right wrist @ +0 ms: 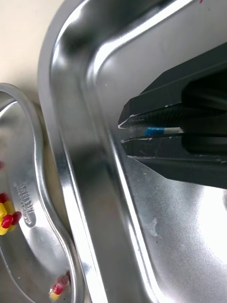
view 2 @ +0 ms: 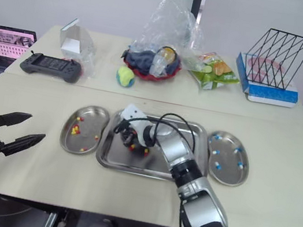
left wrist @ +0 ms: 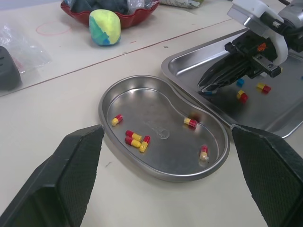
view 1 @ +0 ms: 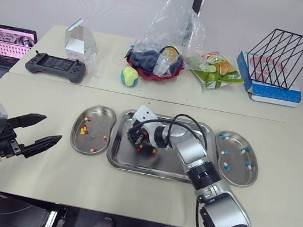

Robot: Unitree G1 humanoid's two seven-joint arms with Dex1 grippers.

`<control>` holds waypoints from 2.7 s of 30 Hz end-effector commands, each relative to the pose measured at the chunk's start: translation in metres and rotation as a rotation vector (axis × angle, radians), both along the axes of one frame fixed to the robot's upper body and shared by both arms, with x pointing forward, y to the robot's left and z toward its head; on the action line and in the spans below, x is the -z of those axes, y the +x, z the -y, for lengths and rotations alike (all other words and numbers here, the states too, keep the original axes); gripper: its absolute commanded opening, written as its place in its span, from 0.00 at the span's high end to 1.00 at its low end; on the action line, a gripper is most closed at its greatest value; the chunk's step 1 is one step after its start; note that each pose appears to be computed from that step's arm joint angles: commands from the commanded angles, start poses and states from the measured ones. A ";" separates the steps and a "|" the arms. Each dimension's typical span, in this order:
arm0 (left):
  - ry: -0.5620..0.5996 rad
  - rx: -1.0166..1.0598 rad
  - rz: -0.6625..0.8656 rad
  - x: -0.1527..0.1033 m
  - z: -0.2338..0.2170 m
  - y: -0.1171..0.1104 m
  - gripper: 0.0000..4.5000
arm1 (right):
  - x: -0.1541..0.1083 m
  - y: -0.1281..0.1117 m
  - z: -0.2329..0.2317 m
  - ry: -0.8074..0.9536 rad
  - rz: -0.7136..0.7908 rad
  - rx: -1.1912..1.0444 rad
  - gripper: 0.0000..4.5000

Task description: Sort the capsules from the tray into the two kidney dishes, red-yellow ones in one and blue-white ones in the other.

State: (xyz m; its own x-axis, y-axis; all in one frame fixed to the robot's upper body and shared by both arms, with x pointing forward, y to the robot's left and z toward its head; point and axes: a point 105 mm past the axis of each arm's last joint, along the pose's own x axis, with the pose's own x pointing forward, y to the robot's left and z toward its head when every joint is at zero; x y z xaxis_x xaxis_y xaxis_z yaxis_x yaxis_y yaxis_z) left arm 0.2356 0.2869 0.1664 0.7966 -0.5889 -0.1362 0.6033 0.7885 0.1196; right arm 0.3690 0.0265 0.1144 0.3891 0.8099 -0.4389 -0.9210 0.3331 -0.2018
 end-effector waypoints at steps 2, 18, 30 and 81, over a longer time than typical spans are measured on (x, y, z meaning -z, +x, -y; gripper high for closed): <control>0.033 0.015 0.038 -0.009 0.001 0.003 0.00 | -0.021 -0.006 -0.004 0.065 0.030 -0.045 0.91; 0.036 0.034 0.041 -0.008 0.003 0.008 0.00 | -0.020 -0.009 0.000 0.080 0.021 -0.035 0.43; 0.076 0.017 0.027 -0.001 0.000 0.006 0.00 | 0.005 -0.005 0.004 -0.003 -0.004 0.017 0.43; -0.051 0.263 0.029 -0.012 0.034 0.016 0.00 | -0.015 -0.041 0.304 0.137 0.013 0.700 1.00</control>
